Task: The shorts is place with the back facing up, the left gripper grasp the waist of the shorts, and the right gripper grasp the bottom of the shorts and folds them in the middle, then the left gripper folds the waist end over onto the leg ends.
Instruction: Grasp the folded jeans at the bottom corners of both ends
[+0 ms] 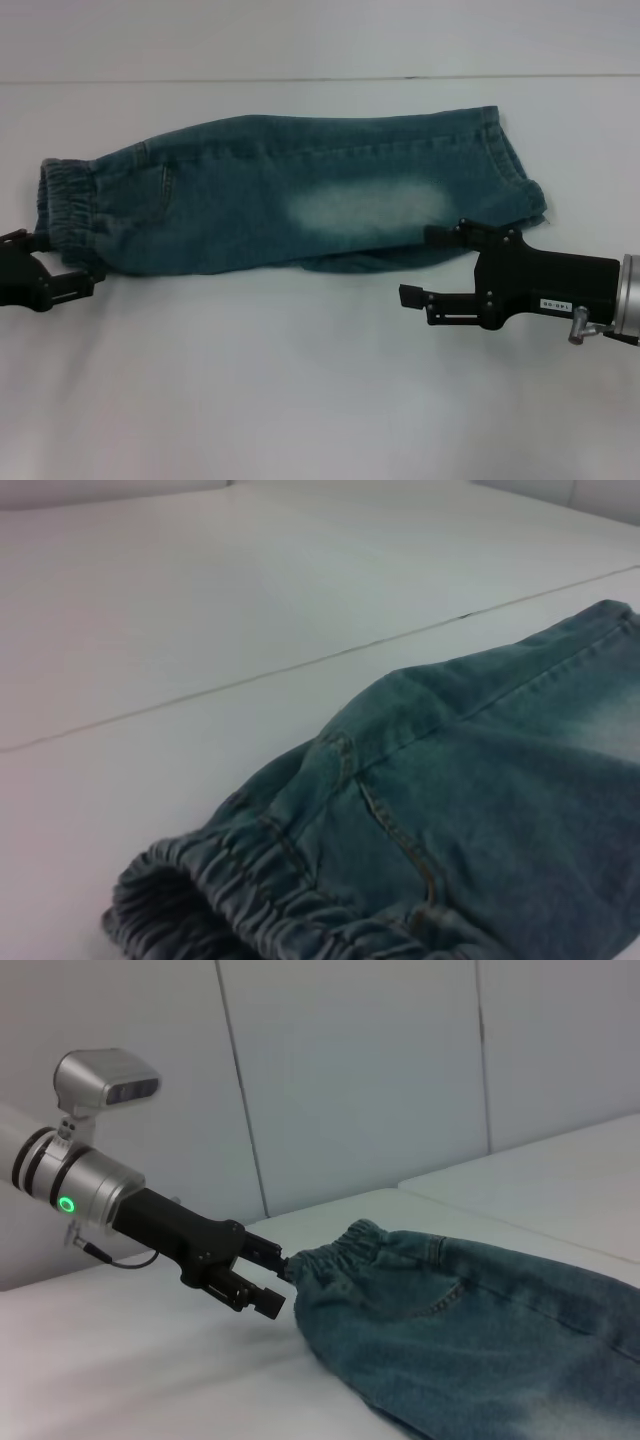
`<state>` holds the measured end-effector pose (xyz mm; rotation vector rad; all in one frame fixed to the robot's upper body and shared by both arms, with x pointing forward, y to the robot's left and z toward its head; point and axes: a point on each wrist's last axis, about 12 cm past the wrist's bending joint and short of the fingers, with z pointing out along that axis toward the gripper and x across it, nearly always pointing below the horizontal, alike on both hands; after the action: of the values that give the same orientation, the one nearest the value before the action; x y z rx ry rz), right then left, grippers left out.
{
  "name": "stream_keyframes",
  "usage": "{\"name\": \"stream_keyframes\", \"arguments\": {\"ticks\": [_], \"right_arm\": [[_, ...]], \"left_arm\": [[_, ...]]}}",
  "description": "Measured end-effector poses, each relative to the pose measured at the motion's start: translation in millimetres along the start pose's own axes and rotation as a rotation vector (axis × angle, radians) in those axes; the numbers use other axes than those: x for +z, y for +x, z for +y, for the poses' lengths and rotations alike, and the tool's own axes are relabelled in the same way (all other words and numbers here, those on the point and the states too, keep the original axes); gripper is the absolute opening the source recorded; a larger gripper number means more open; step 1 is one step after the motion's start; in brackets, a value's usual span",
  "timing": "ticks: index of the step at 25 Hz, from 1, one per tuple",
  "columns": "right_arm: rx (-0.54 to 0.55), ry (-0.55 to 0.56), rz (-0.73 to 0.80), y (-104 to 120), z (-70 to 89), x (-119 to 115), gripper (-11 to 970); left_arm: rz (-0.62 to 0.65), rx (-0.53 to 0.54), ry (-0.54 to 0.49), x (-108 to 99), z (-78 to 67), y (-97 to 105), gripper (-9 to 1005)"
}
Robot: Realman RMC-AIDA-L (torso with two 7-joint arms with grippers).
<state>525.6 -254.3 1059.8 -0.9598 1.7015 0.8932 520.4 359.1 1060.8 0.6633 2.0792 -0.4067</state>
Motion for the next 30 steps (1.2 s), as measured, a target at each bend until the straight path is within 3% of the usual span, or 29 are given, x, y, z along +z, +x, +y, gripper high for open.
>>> {"name": "stream_keyframes", "arguments": {"ticks": [6,17,25,30], "right_arm": [[0.007,0.006,-0.005,0,-0.2,-2,944],[0.025,0.013,-0.012,-1,-1.8,-3,942],[0.030,0.013,-0.018,-6,-4.3,-2,945],[0.035,0.013,-0.018,-7,-4.8,-1,944]], "left_arm": [[-0.007,0.024,0.014,8,0.0,-5,794],[0.019,0.015,-0.088,4,16.2,-7,386],[0.024,0.022,-0.058,3,12.7,-5,331],[0.023,0.033,-0.042,4,11.6,-8,394]]}}
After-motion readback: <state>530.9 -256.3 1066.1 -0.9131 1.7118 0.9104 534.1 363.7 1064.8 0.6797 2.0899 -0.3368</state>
